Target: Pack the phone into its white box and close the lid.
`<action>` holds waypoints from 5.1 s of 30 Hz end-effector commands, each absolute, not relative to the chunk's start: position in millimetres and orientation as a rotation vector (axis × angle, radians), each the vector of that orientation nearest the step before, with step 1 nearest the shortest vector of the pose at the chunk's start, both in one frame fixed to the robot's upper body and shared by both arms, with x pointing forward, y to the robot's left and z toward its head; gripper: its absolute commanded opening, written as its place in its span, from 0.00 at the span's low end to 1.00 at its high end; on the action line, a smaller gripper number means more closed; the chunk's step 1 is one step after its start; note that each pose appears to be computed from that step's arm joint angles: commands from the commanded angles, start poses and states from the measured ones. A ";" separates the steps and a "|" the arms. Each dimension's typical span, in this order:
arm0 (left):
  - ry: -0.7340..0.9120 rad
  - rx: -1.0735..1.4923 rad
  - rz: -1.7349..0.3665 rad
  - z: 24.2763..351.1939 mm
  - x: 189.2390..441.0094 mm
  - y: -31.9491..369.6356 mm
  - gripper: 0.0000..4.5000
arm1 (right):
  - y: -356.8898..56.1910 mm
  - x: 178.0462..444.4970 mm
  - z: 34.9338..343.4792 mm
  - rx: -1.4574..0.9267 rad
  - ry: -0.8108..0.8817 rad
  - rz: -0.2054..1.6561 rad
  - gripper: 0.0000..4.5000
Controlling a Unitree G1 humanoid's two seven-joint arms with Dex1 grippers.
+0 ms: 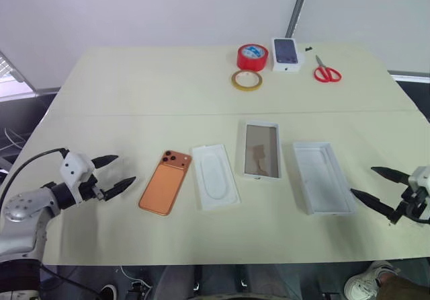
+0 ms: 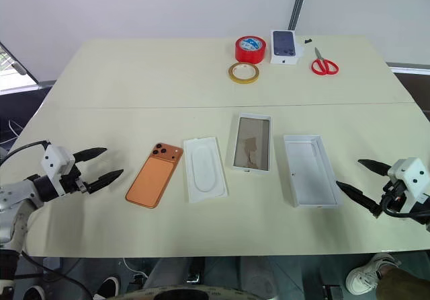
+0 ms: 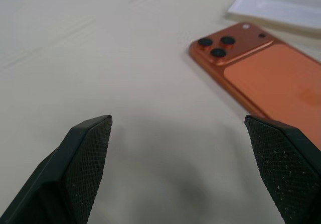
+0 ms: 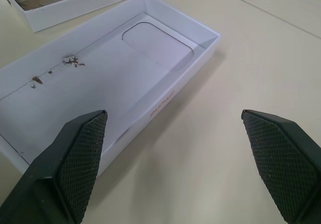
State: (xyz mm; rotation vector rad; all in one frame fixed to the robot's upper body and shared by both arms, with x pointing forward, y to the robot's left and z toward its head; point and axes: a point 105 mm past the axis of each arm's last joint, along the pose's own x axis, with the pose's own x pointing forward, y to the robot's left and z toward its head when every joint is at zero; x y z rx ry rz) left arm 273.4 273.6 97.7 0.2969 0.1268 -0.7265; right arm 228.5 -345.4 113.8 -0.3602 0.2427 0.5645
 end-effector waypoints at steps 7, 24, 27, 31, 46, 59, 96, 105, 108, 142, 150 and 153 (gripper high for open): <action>0.113 0.229 -0.786 114.3 274.3 254.3 0.99 | -328.5 240.6 130.2 -0.417 0.180 0.610 1.00; 0.509 -0.164 -0.996 105.1 264.5 136.6 0.99 | -193.4 269.2 149.3 -0.424 -0.002 0.998 1.00; 0.564 -0.261 -0.982 105.2 265.1 128.1 0.99 | -188.0 272.2 149.7 -0.421 -0.012 1.007 1.00; 0.626 -0.337 -0.982 100.6 262.1 115.0 0.99 | -187.2 276.1 149.6 -0.424 -0.018 1.000 1.00; 0.817 -0.451 -0.887 78.4 264.4 94.4 0.88 | -185.4 283.4 149.0 -0.436 -0.044 0.959 1.00; 0.872 -0.525 -0.801 68.3 267.3 97.5 0.01 | -182.4 286.4 151.8 -0.448 -0.066 0.953 1.00; 0.619 -0.736 -0.848 146.6 319.3 99.6 0.00 | -99.7 278.1 115.0 -0.388 0.080 1.297 0.00; 0.645 -0.696 -0.891 144.5 316.9 86.1 0.00 | -84.7 249.5 108.7 -0.291 0.116 1.447 0.13; 0.667 -0.681 -0.909 140.9 313.4 82.3 0.00 | -88.3 247.6 112.6 -0.326 0.091 1.435 0.42; 0.539 -0.457 -1.053 142.7 317.6 60.1 0.95 | -135.0 270.3 156.1 -0.257 -0.001 1.089 0.97; 0.160 -0.060 -0.979 153.4 326.2 99.1 0.96 | -100.4 310.0 134.7 -0.391 -0.016 0.970 0.11; 0.152 0.060 -0.941 139.2 323.9 121.5 0.96 | -90.1 312.5 129.2 -0.391 -0.013 0.965 0.01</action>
